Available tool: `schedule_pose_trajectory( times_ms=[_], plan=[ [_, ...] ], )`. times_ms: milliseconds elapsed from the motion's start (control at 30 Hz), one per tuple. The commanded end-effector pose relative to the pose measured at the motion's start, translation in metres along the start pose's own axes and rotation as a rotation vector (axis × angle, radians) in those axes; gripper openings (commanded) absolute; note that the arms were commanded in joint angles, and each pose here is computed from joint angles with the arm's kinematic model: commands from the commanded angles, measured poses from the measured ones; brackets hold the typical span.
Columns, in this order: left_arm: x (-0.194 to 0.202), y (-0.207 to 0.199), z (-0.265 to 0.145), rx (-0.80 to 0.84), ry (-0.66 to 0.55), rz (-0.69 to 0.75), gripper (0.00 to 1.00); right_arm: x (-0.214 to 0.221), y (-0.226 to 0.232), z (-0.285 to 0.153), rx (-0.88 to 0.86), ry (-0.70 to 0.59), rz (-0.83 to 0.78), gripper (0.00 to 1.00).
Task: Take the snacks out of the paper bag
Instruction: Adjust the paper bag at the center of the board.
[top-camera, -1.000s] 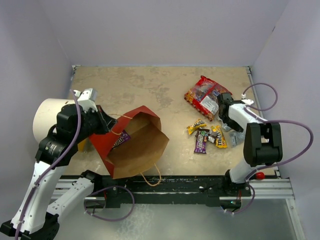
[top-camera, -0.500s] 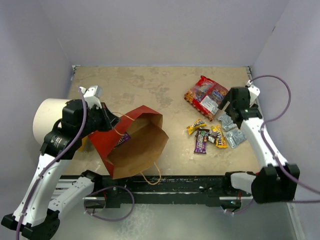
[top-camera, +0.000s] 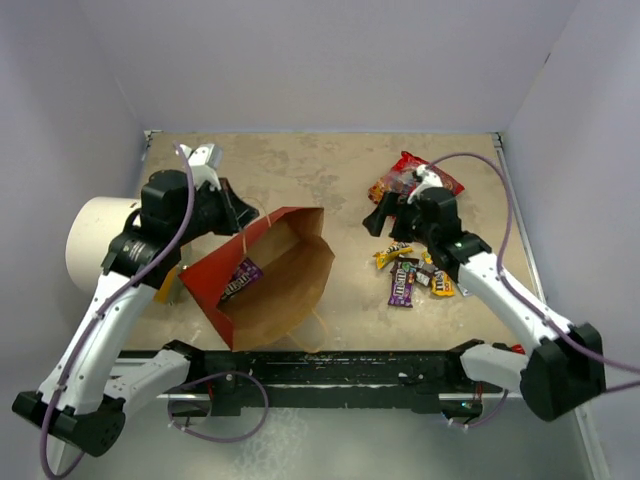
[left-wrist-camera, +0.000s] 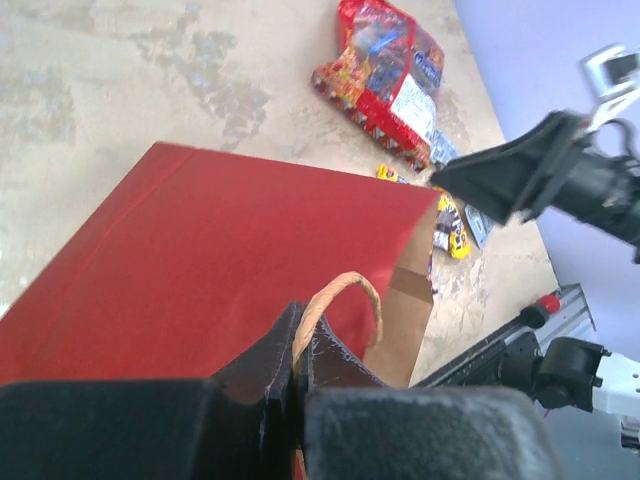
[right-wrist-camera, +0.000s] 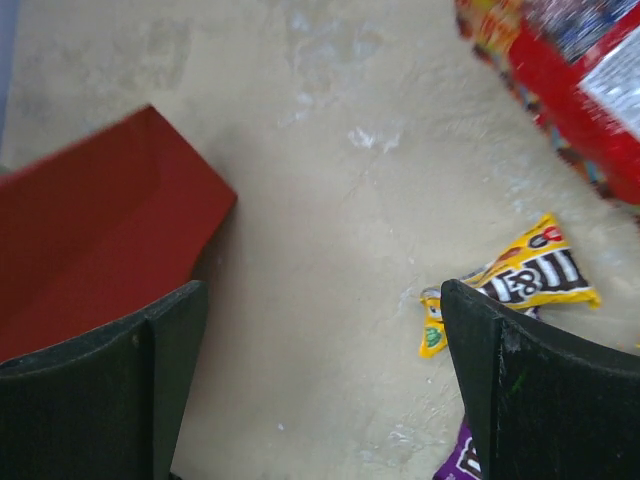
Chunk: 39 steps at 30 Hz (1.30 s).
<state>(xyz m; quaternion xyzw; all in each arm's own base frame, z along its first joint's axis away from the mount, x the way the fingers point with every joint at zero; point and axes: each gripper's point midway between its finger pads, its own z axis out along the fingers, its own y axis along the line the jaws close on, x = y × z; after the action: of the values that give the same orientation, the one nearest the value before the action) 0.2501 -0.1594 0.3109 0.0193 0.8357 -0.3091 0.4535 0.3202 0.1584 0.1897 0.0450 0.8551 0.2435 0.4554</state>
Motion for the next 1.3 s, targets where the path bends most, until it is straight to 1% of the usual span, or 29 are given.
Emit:
schedule_pose_trajectory(
  times_ms=[0,167,300,400,433,600,767,833,933,1033,1067,1100,1133,1267],
  plan=[
    [-0.058,-0.036,0.005,0.13,-0.153,0.114,0.0,0.033,0.021,0.023,-0.039,0.172,-0.004,1.0],
    [-0.076,-0.051,0.019,0.205,-0.182,0.177,0.0,0.049,0.021,0.044,-0.013,0.227,-0.032,1.0],
    [-0.09,-0.06,0.029,0.253,-0.222,0.229,0.0,0.051,0.039,0.055,-0.064,0.257,-0.027,1.0],
    [-0.101,-0.068,0.041,0.294,-0.232,0.271,0.0,0.063,0.047,0.061,-0.077,0.302,-0.011,1.0],
    [-0.105,-0.071,0.046,0.309,-0.233,0.285,0.0,0.059,0.055,0.063,-0.091,0.299,-0.01,1.0],
    [-0.116,-0.089,0.07,0.419,-0.212,0.334,0.0,0.077,0.077,0.068,-0.136,0.329,-0.032,1.0],
    [-0.117,-0.11,0.09,0.532,-0.156,0.341,0.0,0.089,0.101,0.064,-0.188,0.338,-0.082,1.0],
    [-0.115,-0.119,0.092,0.574,-0.136,0.357,0.0,0.091,0.108,0.063,-0.205,0.331,-0.089,1.0],
    [-0.099,-0.123,0.093,0.617,-0.067,0.385,0.0,0.097,0.121,0.061,-0.234,0.328,-0.097,1.0],
    [-0.078,-0.105,0.09,0.556,0.006,0.419,0.0,0.107,0.119,0.057,-0.206,0.336,-0.111,1.0],
    [-0.069,-0.098,0.087,0.533,0.028,0.428,0.0,0.112,0.11,0.055,-0.173,0.34,-0.108,1.0],
    [-0.045,-0.08,0.078,0.477,0.072,0.433,0.0,0.121,0.079,0.044,-0.092,0.335,-0.163,1.0],
    [-0.037,-0.075,0.073,0.461,0.082,0.426,0.0,0.122,0.068,0.038,-0.066,0.326,-0.198,1.0],
    [-0.009,-0.068,0.051,0.456,0.101,0.37,0.0,0.124,0.028,0.003,-0.01,0.29,-0.34,1.0]
  ],
)
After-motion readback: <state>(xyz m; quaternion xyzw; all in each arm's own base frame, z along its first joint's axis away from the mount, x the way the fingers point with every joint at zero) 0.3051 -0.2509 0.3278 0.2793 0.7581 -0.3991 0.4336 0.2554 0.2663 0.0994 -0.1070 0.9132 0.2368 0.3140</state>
